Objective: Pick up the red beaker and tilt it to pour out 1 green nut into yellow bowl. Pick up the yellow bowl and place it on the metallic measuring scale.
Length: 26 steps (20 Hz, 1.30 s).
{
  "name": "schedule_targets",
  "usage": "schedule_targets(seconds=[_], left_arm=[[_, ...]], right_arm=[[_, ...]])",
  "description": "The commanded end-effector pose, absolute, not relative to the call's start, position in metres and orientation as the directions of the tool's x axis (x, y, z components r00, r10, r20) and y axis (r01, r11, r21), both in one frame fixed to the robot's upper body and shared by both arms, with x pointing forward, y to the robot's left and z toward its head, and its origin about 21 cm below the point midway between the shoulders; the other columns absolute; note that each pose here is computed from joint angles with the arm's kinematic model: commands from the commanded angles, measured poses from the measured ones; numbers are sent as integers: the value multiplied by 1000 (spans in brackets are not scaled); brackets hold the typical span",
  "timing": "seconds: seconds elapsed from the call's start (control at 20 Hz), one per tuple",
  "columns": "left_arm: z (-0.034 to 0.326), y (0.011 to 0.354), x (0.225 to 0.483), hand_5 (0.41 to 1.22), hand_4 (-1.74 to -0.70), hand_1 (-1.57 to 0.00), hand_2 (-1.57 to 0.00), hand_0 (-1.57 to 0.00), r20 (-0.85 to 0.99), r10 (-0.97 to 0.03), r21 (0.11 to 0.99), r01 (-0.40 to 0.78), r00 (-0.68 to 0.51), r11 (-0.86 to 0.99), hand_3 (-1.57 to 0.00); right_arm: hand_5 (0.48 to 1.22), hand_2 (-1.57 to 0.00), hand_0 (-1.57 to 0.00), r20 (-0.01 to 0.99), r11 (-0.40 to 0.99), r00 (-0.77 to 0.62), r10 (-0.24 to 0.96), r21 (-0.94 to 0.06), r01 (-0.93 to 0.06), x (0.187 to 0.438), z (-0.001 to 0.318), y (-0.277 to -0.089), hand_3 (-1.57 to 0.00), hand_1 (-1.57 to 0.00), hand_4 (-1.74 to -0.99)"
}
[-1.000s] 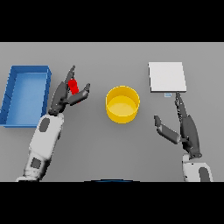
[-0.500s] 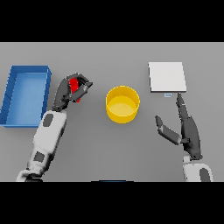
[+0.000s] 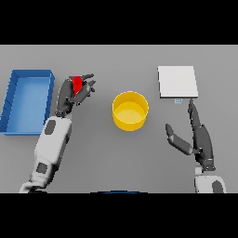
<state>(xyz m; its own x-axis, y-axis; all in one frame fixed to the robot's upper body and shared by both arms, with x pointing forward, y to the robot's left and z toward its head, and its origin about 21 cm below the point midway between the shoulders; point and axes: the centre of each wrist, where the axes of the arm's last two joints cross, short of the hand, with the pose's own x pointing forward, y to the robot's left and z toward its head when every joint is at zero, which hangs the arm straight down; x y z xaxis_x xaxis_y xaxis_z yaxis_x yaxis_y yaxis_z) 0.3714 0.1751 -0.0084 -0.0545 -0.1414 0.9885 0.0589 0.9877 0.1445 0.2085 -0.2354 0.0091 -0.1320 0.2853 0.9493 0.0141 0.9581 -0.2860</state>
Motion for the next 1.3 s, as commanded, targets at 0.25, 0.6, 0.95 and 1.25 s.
schedule_targets(seconds=[0.25,0.6,0.95,1.25], left_arm=[[30,167,371,1117,-1725,-1558,-1559,-1558,945,-295,311,105,-143,945,-1554],[53,153,372,1111,-1733,-1565,-1565,-1564,814,-556,581,204,-169,788,-1562],[72,124,372,1132,-1739,-1569,-1569,-1569,485,-841,874,180,-238,452,-1569],[83,108,377,1190,-1740,-1571,-1571,-1571,126,-924,989,121,-362,88,-1570]], right_arm=[[661,1,1,942,953,-149,300,-302,7,211,10,-237,1,1,-1261],[678,1,1,937,945,-126,326,-328,6,210,8,-236,1,1,-1256],[689,1,1,945,952,-122,303,-305,-1,213,13,-235,1,1,-1255],[704,1,1,944,952,-130,302,-307,-12,209,14,-234,1,1,-1274]])
